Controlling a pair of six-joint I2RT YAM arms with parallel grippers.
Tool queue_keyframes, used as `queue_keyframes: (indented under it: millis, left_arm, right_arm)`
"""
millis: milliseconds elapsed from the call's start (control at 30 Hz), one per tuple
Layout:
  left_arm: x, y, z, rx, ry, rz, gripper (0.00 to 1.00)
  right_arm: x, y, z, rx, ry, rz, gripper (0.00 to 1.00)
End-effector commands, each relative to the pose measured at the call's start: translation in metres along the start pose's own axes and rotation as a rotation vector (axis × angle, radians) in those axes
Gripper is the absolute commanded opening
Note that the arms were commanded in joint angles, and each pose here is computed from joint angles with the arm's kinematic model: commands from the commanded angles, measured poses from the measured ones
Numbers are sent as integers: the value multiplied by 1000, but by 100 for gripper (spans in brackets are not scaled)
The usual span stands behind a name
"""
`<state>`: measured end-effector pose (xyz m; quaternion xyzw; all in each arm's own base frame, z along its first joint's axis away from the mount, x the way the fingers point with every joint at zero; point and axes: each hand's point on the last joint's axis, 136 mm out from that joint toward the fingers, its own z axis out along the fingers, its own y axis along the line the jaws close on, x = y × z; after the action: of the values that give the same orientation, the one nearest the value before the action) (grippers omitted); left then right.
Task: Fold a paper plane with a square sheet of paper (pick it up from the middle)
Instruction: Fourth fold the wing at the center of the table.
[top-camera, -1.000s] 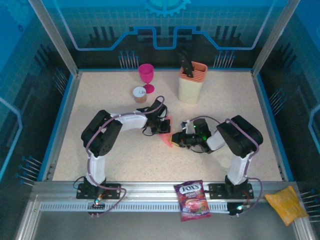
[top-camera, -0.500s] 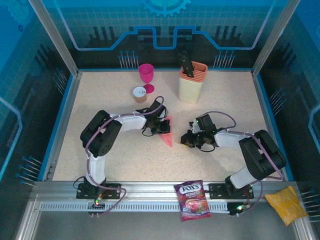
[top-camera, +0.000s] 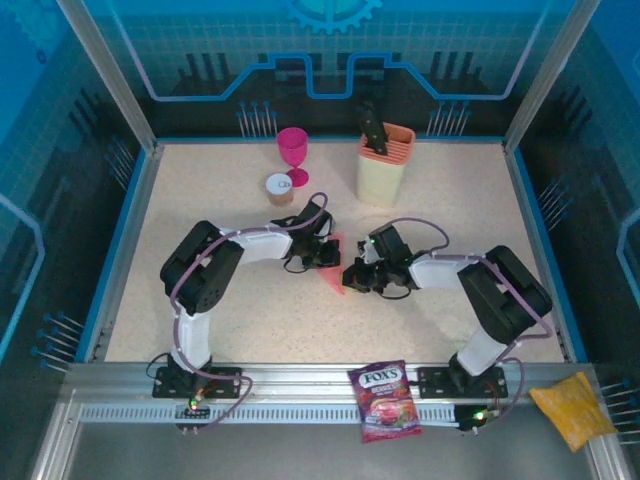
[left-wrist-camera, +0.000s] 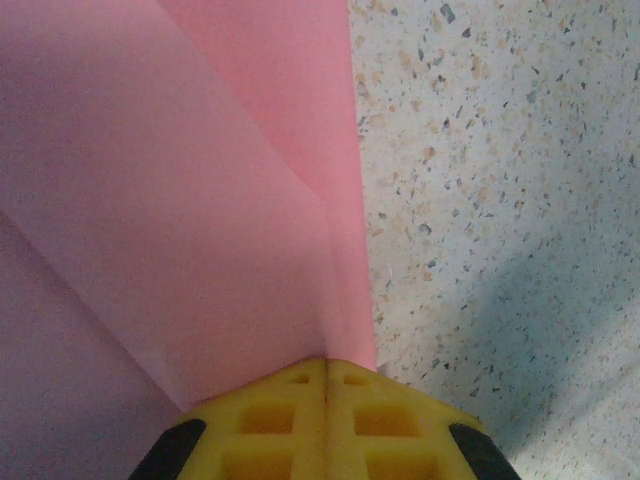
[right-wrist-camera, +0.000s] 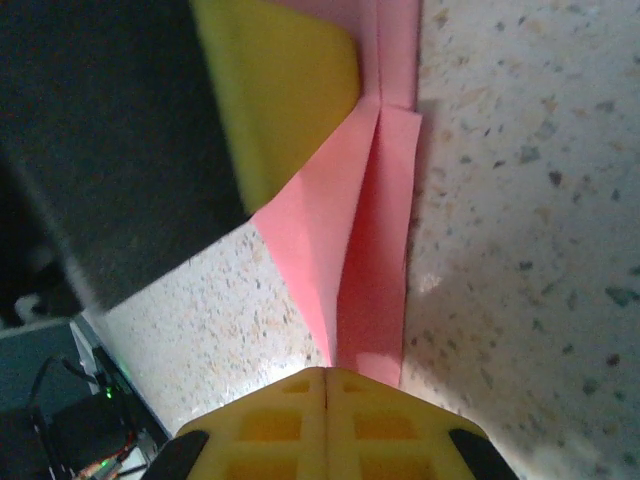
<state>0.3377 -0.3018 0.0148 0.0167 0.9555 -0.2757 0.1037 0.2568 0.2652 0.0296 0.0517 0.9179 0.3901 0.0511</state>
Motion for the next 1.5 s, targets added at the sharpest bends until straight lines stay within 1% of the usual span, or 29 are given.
queue_keyframes:
  millis: [0,133,400,567,733,933,1233,1467]
  left_arm:
    - [26,33,9,-95,77,-35,0]
    - [27,34,9,-96,79,-35,0]
    - [29,35,10,-96,87,-36,0]
    - [30,36,10,-98,89,-34,0]
    - [31,38,11,-104,92,-43,0]
    - [32,42,12,-116,95,-63,0]
    - [33,51,12,-140,98,-87,0]
    - [35,59,14,-156,100,-121,0]
  right_arm:
    - [-17,14,6,-36,-47,-2,0]
    - [-22,18,9,-57,-62,4,0]
    - [-29,18,11,-52,-88,13,0]
    - [-26,4,24,-24,-61,49,0]
    - [-5,-20,31,60,4,59,0]
    - [23,-43,17,169,69,16,0]
    - [65,-59,11,223,174,-44,0]
    - [84,-72,2,250,189,-45,0]
